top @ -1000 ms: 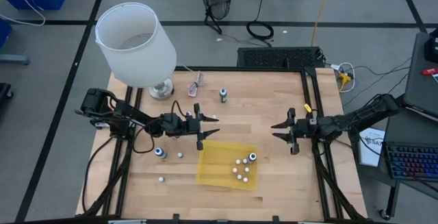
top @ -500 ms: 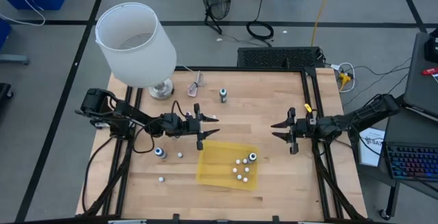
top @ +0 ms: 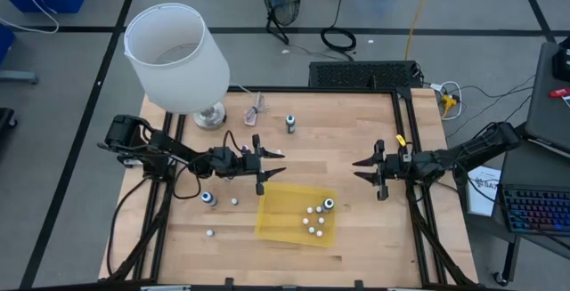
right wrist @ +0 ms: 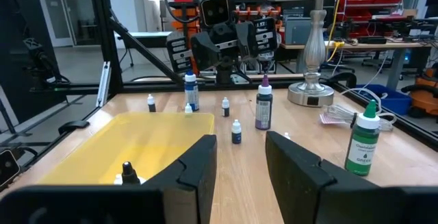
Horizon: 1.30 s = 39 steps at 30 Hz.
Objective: Pick & Place food coloring
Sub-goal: Put the large green food coloring bottle into the yellow container
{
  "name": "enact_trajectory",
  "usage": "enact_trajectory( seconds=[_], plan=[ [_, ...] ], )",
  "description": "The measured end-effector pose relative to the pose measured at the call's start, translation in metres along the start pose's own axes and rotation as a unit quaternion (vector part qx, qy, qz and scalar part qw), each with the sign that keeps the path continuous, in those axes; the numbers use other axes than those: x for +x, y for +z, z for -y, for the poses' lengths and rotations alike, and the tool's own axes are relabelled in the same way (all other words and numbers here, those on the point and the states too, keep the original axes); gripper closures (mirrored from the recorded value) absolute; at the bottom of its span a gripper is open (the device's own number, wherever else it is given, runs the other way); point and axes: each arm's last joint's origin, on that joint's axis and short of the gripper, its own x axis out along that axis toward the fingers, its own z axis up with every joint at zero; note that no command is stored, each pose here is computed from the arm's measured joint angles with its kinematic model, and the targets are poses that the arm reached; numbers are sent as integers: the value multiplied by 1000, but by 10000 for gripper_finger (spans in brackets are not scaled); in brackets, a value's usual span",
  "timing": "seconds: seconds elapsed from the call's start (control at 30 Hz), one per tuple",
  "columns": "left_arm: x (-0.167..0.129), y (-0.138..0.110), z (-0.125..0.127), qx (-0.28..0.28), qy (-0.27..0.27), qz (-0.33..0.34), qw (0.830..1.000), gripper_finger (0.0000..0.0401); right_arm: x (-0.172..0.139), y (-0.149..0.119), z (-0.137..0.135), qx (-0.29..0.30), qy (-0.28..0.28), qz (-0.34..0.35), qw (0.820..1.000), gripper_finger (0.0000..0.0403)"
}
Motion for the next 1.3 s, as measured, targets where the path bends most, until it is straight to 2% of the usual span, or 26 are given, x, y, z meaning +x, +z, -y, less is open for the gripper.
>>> enact_trajectory(
  seconds=[0.57,0.87,1.3],
  plan=[
    [0,0,0,-1,0,0,1000,231,0,0,0,0,0,0,1000,289],
    [0,0,0,-49,0,0,999,231,0,0,0,0,0,0,1000,289],
    [0,0,0,-51,0,0,999,231,0,0,0,0,0,0,1000,289]
  ],
)
